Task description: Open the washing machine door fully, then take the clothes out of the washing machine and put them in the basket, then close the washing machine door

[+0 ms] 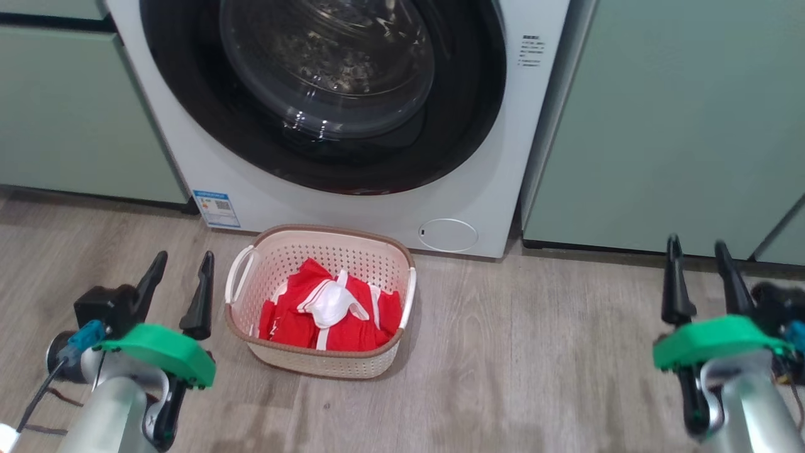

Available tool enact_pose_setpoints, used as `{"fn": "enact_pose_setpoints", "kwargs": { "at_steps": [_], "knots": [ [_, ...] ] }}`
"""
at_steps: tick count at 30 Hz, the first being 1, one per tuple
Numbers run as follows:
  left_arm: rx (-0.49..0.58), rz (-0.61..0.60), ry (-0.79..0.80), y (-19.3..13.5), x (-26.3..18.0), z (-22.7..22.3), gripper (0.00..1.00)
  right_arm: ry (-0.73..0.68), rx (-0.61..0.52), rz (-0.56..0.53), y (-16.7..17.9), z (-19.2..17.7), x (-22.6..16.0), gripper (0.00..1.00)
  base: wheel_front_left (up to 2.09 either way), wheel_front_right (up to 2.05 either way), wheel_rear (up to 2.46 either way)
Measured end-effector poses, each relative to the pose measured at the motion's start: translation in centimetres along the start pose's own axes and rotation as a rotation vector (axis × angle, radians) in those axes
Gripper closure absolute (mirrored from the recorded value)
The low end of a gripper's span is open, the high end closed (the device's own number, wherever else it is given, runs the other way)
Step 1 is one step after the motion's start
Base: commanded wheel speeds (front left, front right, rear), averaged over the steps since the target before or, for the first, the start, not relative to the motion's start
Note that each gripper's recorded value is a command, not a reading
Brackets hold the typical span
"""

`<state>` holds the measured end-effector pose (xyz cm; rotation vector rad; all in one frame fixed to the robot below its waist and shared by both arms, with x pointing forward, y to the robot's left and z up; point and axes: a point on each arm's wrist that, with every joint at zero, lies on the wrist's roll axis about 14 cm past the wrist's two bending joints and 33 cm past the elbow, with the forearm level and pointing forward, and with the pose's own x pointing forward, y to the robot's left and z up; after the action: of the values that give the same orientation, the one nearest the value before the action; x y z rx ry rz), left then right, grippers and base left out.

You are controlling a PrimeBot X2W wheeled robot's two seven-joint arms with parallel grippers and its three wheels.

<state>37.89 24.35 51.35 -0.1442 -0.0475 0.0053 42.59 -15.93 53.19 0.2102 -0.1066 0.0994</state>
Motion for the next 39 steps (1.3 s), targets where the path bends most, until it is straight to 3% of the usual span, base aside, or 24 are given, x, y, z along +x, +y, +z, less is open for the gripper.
{"fn": "enact_pose_setpoints", "kwargs": {
  "at_steps": [17, 39],
  "knots": [
    [-0.001, 0.010, 0.050, -0.4, 0.0, -1.7, 0.00, -0.011, -0.035, -0.038, -1.5, -0.3, -4.4, 0.00, 0.00, 0.00, 0.00],
    [0.002, -0.014, 0.064, -1.4, 0.2, -2.2, 0.00, 0.021, -0.021, -0.052, -1.8, -1.4, -4.6, 0.00, 0.00, 0.00, 0.00]
  ]
}}
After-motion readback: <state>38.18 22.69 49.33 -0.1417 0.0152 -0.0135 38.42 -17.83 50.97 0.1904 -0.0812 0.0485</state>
